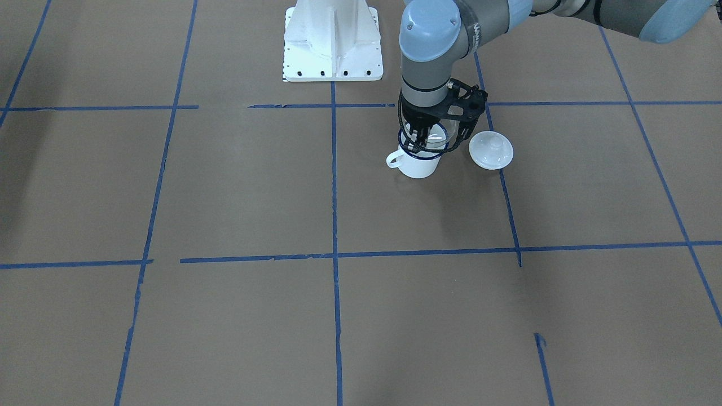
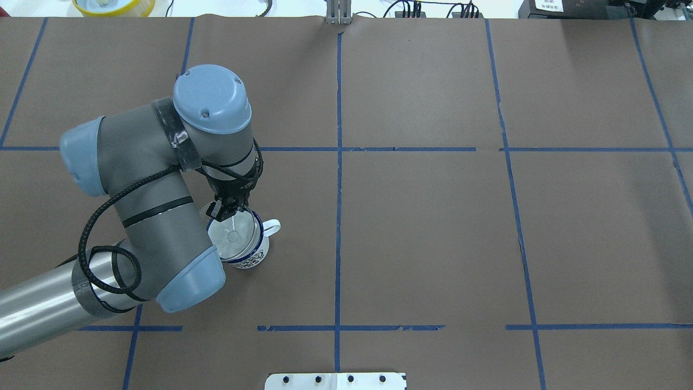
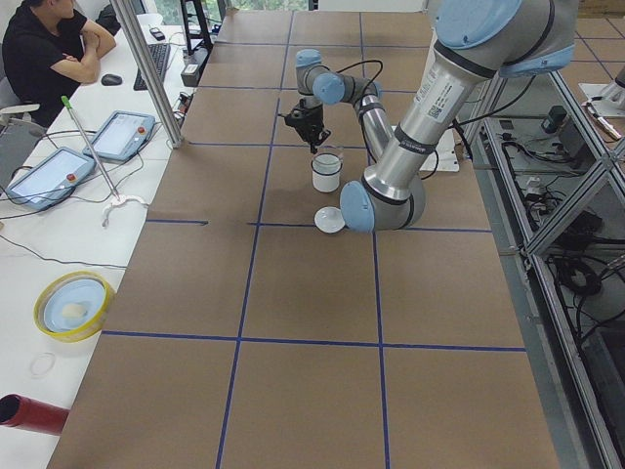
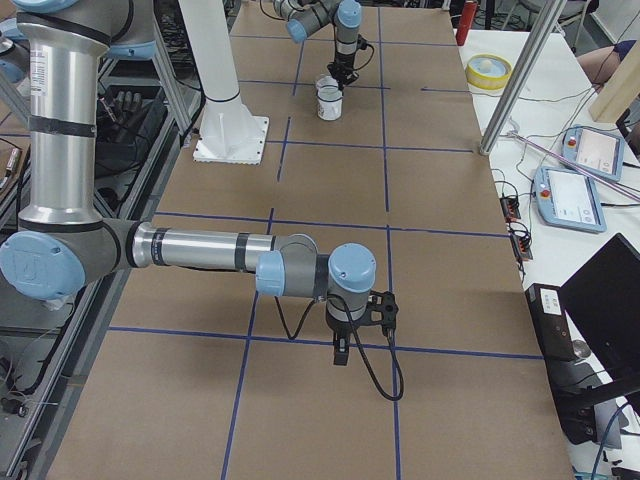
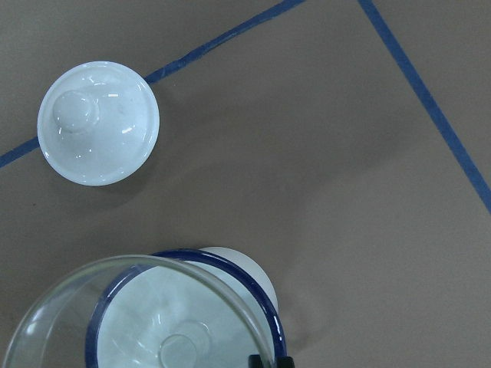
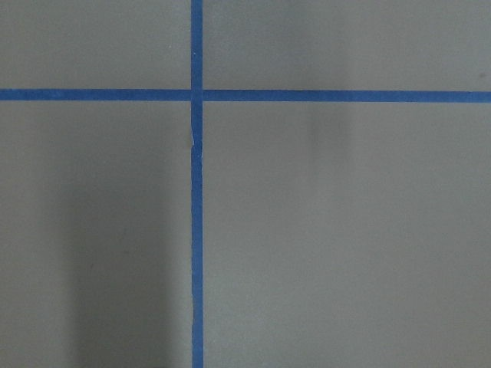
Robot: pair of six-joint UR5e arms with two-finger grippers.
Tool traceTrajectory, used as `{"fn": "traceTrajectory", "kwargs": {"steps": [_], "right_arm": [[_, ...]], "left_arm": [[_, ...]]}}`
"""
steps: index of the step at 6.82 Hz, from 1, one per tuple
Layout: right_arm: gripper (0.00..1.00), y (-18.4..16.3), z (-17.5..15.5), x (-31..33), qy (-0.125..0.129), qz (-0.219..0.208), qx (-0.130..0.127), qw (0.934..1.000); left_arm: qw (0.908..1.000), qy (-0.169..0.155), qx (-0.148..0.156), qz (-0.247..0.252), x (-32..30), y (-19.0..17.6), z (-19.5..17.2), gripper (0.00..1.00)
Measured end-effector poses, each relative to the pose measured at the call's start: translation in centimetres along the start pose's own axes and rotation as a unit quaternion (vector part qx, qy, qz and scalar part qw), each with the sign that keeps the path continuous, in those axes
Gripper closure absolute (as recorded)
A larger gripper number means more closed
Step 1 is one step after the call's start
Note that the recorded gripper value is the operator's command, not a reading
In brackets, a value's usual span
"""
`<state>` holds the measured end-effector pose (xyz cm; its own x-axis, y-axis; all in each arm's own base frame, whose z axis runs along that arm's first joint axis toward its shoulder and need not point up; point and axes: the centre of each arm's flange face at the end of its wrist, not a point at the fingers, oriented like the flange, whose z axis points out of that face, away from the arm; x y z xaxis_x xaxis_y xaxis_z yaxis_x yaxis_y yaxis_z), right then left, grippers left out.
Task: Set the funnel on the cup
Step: 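Lower the funnel into the mug mouth and open the left gripper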
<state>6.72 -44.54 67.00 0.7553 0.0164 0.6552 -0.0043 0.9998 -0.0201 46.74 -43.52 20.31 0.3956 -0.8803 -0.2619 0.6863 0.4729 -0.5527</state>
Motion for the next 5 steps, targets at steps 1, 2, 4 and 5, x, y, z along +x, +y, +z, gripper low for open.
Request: {"fn": "traceTrajectory", "kwargs": {"steps": [1,2,4,5], "right_arm": [[0.0,0.0,0.0,0.0,0.0,0.0,0.0,1.0],[0.0,0.0,0.0,0.0,0.0,0.0,0.0,1.0],[0.0,0.0,0.0,0.0,0.0,0.0,0.0,1.0],[0.0,0.0,0.0,0.0,0.0,0.0,0.0,1.0]], "left_arm": [[1.0,0.0,0.004,0.003,0.1,0.1,0.4,1.0],[0.9999,0.001,0.009,0.008,0.5,0.0,0.9,1.0],[0.9998,0.0,0.012,0.016,0.7,0.0,1.4,0.99],[0.9997,-0.002,0.012,0.022,0.6,0.1,1.6,0.69]]}}
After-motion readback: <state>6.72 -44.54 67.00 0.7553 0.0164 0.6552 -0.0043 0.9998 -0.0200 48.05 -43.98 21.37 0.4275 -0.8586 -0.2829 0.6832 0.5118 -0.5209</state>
